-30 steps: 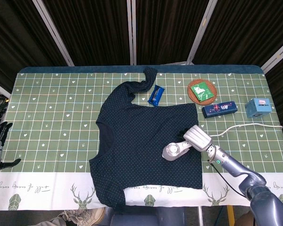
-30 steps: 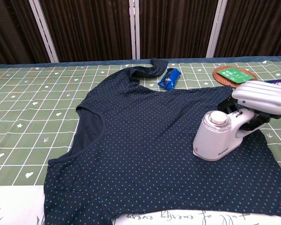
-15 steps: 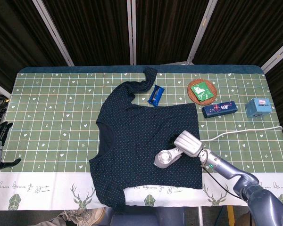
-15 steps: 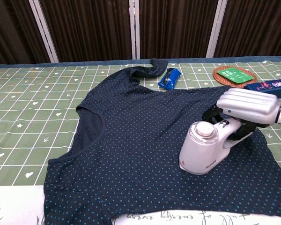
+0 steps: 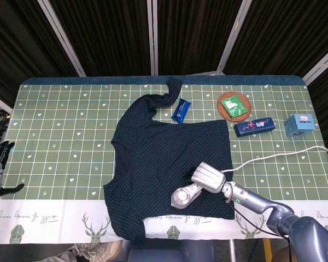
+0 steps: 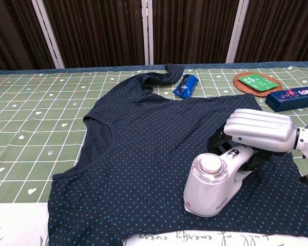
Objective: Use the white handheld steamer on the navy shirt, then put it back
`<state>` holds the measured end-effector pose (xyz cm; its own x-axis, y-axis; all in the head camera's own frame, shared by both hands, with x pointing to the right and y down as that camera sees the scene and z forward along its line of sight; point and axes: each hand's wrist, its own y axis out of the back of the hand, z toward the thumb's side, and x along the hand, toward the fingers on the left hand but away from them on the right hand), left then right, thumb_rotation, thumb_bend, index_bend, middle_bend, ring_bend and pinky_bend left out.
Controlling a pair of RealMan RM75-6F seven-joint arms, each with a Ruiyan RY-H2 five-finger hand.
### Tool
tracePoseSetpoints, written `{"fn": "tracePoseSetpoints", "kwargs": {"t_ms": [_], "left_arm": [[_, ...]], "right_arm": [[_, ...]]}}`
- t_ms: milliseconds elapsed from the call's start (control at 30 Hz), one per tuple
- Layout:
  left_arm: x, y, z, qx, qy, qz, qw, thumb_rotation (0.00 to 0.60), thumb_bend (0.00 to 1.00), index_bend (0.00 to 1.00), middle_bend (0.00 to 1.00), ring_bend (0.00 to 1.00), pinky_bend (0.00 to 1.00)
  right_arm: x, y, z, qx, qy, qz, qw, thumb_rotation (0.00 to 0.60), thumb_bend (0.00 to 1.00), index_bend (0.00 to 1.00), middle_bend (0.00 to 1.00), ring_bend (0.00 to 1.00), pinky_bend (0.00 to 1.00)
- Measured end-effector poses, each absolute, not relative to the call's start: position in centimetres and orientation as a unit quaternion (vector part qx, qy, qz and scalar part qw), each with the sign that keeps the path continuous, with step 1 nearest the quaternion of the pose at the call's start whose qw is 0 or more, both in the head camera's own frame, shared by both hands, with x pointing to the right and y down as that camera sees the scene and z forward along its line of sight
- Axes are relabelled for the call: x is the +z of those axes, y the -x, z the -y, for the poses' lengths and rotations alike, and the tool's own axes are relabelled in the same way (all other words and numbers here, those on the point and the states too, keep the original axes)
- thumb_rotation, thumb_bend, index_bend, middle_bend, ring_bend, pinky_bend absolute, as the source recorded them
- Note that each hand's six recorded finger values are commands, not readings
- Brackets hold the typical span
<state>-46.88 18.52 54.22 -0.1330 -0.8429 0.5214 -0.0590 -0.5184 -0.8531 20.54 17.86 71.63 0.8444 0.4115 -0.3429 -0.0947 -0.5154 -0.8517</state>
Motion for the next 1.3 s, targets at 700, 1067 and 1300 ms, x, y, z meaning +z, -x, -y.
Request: {"fn": "tracePoseSetpoints", "kwargs": {"t_ms": [700,1067,1300], "left_arm": [[54.2,46.8,-18.4,-0.644,0.583,-0.388,0.308,0.600,0.00,0.00,0.00,0.00,0.00],[54.2,46.6,-18.5,-0.644,0.585,-0.386,0.308,0.600,0.00,0.00,0.00,0.00,0.00],[54.1,46.7,-18.5,-0.643,0.585,-0.388,0.307,0.600,0.00,0.00,0.00,0.00,0.00]], "right_arm": [[72.7,-28.3,-14.3,0.365,0.784,0.147,0.480,0.600,0.27,0.67,0.63,0.60,0.85],[72.8,-31.2,-13.3,0.398,0.772,0.166,0.467,0.600,0.26,0.67,0.63,0.60,0.85],[72.7,-29.6,-13.7,0.373,0.785,0.156,0.470,0.600,0.26,0.67,0.63,0.60,0.85]]}}
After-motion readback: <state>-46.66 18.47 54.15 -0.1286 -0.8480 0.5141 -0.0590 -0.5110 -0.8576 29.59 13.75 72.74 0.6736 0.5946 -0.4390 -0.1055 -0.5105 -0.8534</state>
